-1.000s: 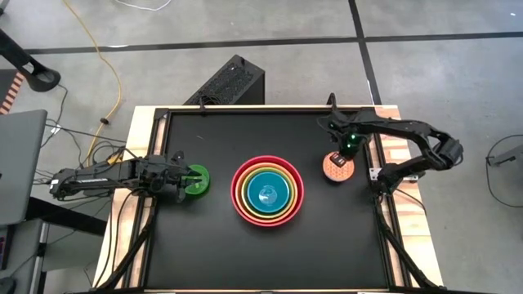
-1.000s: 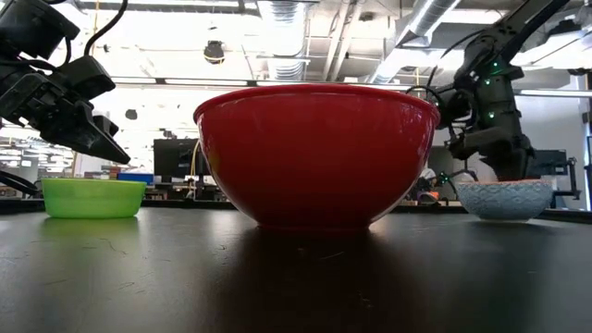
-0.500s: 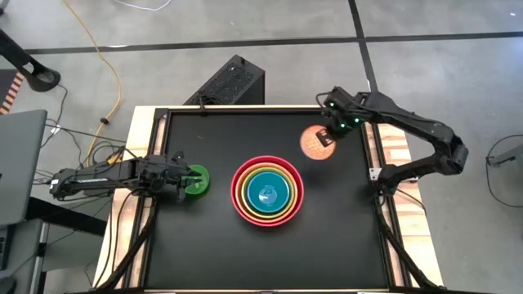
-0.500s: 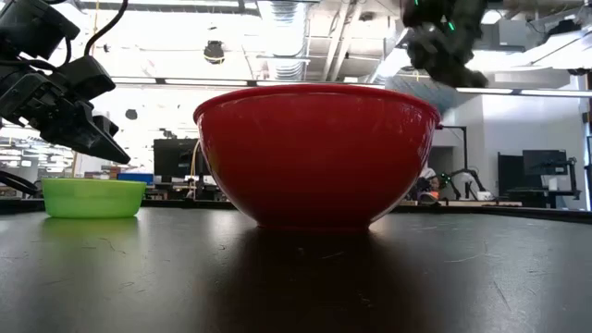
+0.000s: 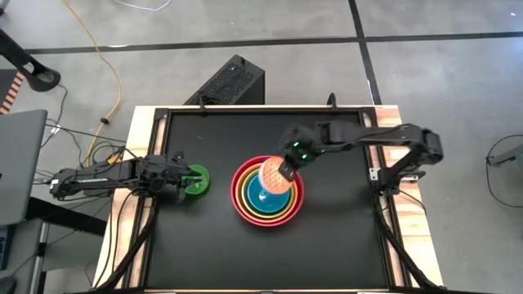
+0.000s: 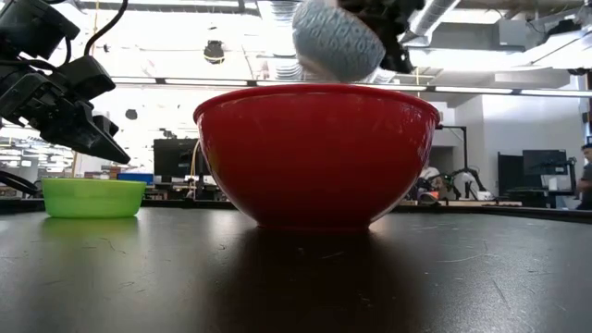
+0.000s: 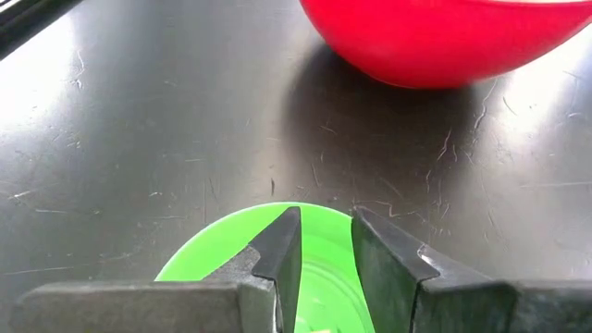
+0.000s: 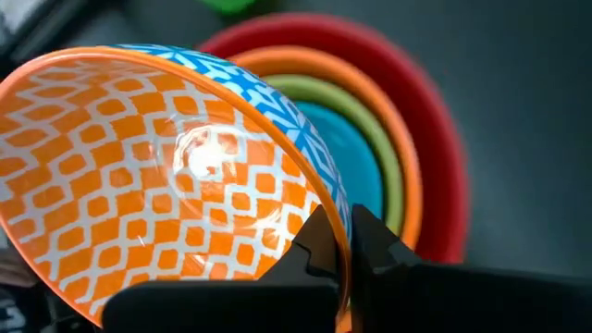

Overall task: Nest bowls inside each other
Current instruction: Stack the orange patterned bowl on top of the blue bowl, then stack the green bowl on top of the orange patterned bowl

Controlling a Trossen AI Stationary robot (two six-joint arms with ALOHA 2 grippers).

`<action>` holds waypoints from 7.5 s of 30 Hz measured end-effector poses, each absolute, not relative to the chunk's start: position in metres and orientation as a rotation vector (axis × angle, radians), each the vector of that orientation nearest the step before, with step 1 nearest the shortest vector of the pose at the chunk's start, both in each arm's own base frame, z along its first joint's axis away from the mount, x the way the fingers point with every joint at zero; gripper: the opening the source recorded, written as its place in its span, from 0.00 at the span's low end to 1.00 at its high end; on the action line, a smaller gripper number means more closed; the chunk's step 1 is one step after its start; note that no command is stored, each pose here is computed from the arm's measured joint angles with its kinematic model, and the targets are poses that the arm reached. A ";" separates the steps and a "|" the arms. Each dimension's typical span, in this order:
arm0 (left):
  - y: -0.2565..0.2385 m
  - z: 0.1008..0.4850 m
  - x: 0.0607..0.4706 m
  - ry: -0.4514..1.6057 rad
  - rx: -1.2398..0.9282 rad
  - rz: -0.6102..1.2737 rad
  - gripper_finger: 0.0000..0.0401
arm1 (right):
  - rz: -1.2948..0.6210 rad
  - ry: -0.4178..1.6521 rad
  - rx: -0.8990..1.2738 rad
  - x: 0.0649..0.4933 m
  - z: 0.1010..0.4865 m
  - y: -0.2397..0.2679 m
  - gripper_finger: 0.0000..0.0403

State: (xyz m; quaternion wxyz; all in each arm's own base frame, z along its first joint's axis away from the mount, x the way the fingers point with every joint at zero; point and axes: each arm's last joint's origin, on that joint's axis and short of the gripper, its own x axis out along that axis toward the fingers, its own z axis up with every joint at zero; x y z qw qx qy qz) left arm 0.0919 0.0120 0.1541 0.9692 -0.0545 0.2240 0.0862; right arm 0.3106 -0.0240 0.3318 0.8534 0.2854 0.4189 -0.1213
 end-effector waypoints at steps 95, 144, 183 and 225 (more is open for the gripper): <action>0.012 0.154 0.092 0.453 -0.110 0.174 0.22 | -0.273 0.424 0.398 0.499 0.263 -0.072 0.43; 0.012 0.154 0.092 0.453 -0.109 0.177 0.22 | -0.176 0.601 0.354 0.571 0.172 -0.054 0.43; 0.012 0.154 0.092 0.452 -0.109 0.177 0.22 | -0.292 0.637 0.277 0.557 0.191 -0.122 0.00; 0.012 0.154 0.092 0.452 -0.109 0.177 0.22 | -0.394 0.928 0.337 0.528 0.183 -0.132 0.08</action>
